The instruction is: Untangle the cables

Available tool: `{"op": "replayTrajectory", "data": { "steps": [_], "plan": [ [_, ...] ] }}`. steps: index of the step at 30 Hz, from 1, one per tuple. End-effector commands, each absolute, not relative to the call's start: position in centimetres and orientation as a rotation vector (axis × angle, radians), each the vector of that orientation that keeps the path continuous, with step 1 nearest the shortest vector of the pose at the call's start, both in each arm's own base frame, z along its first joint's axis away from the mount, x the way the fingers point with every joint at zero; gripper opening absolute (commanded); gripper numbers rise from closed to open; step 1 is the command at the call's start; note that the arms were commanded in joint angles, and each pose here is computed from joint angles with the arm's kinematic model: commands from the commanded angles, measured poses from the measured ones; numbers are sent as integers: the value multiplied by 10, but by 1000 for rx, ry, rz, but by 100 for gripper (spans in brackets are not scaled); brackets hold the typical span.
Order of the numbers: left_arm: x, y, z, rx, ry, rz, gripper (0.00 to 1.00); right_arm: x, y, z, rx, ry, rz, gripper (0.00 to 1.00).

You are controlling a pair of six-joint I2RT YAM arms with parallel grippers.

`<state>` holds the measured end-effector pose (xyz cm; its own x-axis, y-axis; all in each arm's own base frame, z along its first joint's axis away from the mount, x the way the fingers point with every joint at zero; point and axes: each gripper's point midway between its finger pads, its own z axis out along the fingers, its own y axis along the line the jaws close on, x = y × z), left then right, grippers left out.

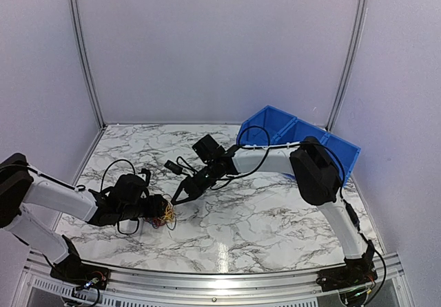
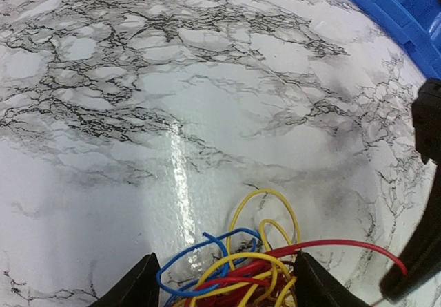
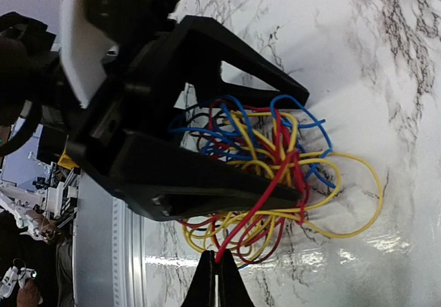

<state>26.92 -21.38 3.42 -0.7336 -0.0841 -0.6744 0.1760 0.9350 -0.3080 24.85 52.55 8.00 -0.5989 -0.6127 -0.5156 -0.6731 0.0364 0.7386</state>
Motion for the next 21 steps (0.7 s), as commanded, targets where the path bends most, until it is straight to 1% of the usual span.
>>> {"op": "replayTrajectory", "data": {
  "steps": [1, 6, 11, 18, 21],
  "plan": [
    [289, -208, 36, -31, 2293, -419, 68, 241, 525, 147, -1455, 1989, 1710, 0],
    [292, -191, 14, -73, 2327, -307, 67, 224, 516, 193, -1567, 1790, 1727, 0],
    [288, -173, -5, -103, 2355, -211, 66, 206, 499, 267, -1668, 1516, 1669, 0],
    [280, -161, -23, -125, 2396, -157, 65, 201, 464, 376, -1664, 1237, 1547, 0],
    [276, -156, -30, -135, 2409, -142, 65, 201, 448, 411, -1648, 1176, 1496, 0]
  ]
}}
